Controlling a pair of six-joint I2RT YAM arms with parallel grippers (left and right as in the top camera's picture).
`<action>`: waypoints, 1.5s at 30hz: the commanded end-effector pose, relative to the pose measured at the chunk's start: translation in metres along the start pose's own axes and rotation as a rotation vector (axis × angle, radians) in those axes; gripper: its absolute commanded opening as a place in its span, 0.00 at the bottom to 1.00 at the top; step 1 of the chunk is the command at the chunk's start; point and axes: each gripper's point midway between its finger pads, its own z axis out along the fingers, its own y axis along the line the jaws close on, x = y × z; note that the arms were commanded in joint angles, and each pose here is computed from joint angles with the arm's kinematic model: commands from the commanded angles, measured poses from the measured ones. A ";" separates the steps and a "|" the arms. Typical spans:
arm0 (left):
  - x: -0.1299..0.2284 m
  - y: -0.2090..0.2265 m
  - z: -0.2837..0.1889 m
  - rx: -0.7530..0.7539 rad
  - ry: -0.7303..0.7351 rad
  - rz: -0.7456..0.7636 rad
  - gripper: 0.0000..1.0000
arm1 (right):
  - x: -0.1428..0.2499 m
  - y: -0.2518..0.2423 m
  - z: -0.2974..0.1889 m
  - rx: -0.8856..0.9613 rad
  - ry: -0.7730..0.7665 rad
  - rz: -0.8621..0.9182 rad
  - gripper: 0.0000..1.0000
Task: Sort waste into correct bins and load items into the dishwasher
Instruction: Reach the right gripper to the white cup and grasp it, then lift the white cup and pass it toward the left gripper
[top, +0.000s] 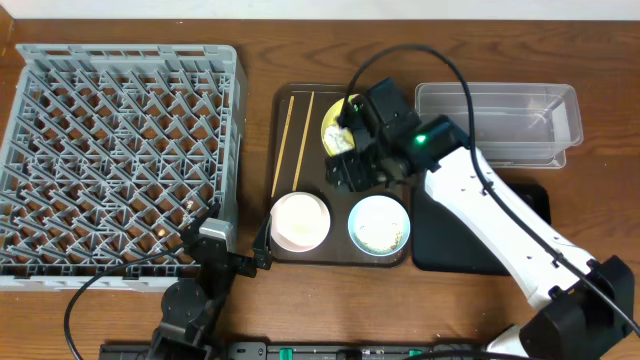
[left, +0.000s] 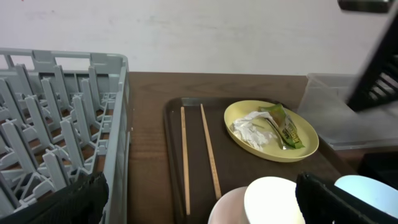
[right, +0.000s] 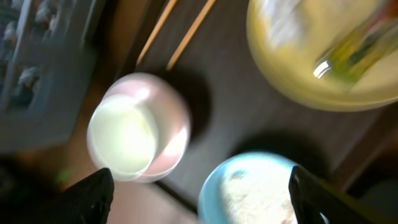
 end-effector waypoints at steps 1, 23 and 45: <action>0.015 0.003 0.002 -0.008 0.037 -0.009 0.96 | 0.019 0.032 -0.003 -0.109 0.078 0.005 0.88; -0.114 -0.016 -0.050 0.007 -0.071 -0.008 0.96 | 0.043 0.021 0.081 0.022 0.203 0.057 0.61; -0.101 -0.051 -0.077 0.144 0.422 -0.053 0.96 | 0.034 0.027 0.100 -0.001 0.155 0.090 0.01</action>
